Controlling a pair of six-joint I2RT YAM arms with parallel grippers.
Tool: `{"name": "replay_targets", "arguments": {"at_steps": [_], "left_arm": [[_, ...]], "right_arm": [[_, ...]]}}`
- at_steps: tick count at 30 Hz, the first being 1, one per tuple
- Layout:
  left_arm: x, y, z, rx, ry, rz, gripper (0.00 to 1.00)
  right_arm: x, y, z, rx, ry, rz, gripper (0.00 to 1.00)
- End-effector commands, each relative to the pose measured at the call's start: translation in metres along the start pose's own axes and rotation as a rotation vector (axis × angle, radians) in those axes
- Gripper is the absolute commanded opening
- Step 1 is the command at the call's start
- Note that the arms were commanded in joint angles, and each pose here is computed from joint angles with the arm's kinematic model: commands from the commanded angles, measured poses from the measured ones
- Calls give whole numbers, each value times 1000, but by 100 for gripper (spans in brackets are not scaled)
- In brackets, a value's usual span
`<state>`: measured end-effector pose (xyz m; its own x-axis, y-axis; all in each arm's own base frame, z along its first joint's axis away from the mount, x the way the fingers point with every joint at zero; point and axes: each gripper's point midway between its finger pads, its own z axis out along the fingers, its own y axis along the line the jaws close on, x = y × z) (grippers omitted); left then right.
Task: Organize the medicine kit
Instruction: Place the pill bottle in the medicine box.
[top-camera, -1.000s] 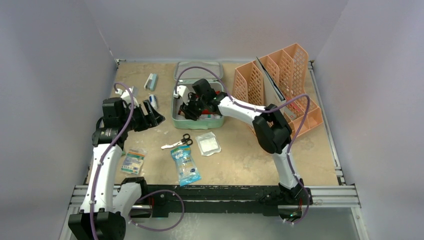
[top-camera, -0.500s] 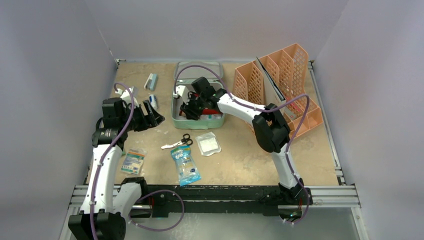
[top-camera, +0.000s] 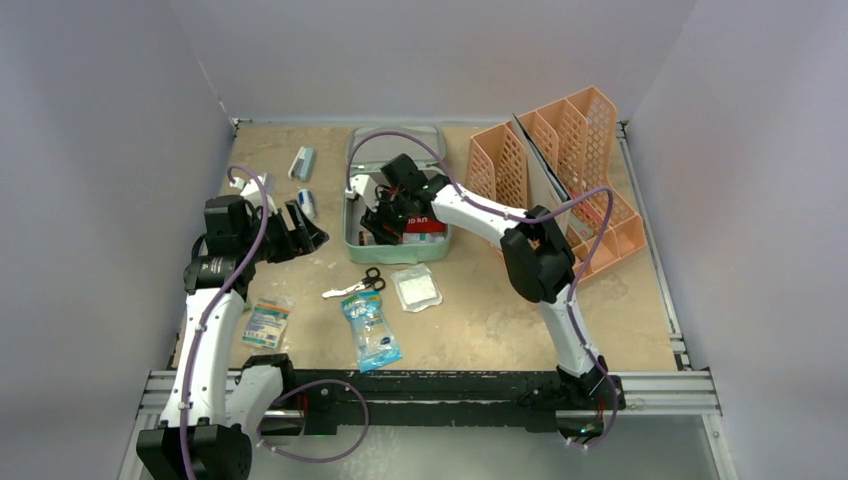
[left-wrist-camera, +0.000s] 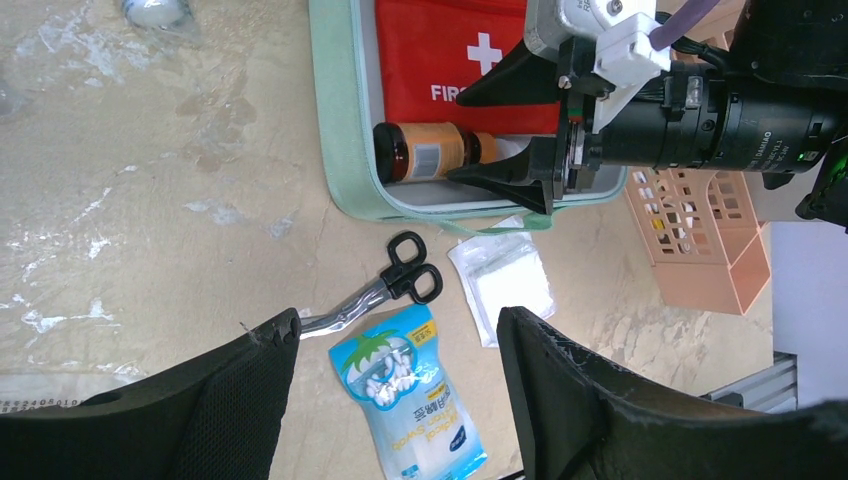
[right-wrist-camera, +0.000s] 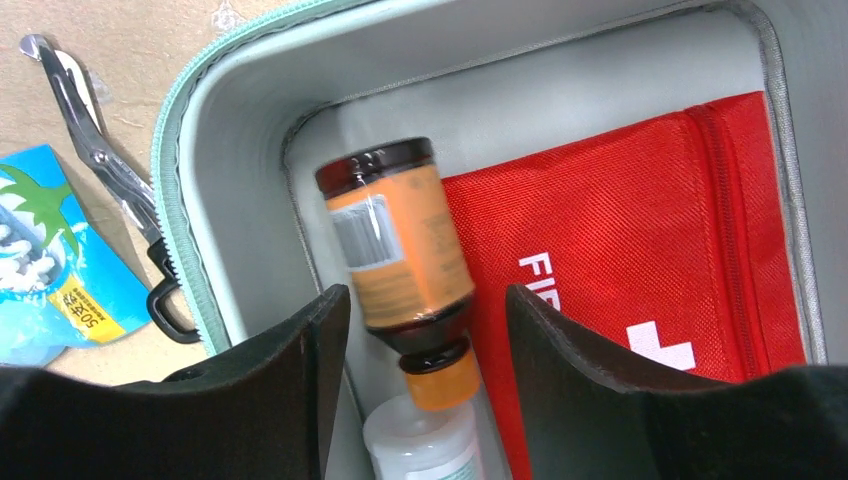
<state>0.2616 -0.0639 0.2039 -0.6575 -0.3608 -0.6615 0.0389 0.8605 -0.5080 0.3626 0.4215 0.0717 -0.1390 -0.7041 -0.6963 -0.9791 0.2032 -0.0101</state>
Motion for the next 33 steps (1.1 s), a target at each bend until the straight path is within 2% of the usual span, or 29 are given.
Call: {"name": "replay_targets", "arguments": {"at_steps": [1, 5, 13, 25, 30, 33], "left_arm": [[-5, 2, 1, -6, -24, 3, 70], [-5, 2, 1, -6, -22, -1, 70], [-5, -1, 2, 7, -23, -16, 70], [1, -17, 26, 152, 34, -139, 67], [4, -10, 36, 130, 70, -163, 67], [4, -6, 41, 115, 73, -184, 67]], "right_arm": [[-7, 14, -6, -66, 4, 3, 63], [-17, 14, -11, -65, -22, 1, 65], [-34, 9, -15, -38, -74, 26, 54], [-3, 9, -4, -23, -3, 23, 44], [-26, 1, -21, 27, -58, 23, 42], [-48, 0, -36, 41, -122, 18, 47]]}}
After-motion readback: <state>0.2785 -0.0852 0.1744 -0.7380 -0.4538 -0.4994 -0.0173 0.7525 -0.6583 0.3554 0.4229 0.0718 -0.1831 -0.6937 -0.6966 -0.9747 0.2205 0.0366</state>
